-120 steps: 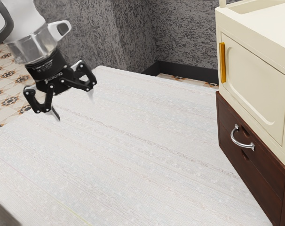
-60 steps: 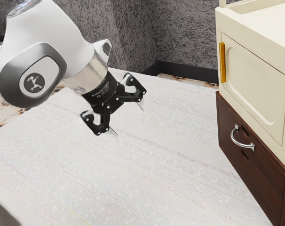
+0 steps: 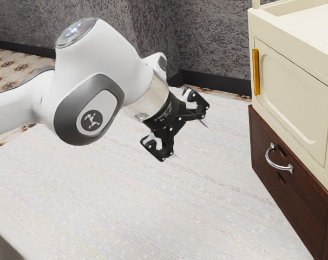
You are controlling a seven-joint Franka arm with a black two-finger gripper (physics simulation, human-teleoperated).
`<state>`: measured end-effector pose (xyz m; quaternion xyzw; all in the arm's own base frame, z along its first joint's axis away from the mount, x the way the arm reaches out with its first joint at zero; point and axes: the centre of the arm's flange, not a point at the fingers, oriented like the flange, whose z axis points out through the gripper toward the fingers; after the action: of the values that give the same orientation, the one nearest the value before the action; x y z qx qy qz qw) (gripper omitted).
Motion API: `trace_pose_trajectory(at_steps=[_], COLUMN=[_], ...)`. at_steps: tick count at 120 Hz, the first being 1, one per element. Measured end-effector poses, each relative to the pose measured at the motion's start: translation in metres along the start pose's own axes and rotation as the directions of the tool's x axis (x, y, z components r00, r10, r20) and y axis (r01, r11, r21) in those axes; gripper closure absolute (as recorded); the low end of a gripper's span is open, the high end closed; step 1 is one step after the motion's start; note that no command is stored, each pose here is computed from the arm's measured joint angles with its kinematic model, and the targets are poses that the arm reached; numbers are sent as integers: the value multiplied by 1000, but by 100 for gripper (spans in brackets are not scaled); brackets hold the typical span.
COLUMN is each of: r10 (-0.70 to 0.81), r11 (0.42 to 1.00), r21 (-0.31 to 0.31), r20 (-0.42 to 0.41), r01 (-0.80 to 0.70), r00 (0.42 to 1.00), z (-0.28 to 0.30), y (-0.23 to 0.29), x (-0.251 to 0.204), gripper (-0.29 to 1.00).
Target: Pull the drawer handle with one arm to open the drawer
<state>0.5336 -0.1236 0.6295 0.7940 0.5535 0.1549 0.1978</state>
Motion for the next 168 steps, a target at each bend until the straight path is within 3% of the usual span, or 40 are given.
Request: trace_pose_trajectory(at_steps=[30,99,144,168], r10=[20,-1,93,90], r11=[1000,1000,995,996], r21=[-11,-26,-37,-27], r20=[22,27,49,38], r01=[-20,2,-91,-89], r00=[1000,1000,994,995], z=[29,69,73,89], y=[12,39,47,54], x=[-35,-41,-71,-51], gripper=[7,14,19,25])
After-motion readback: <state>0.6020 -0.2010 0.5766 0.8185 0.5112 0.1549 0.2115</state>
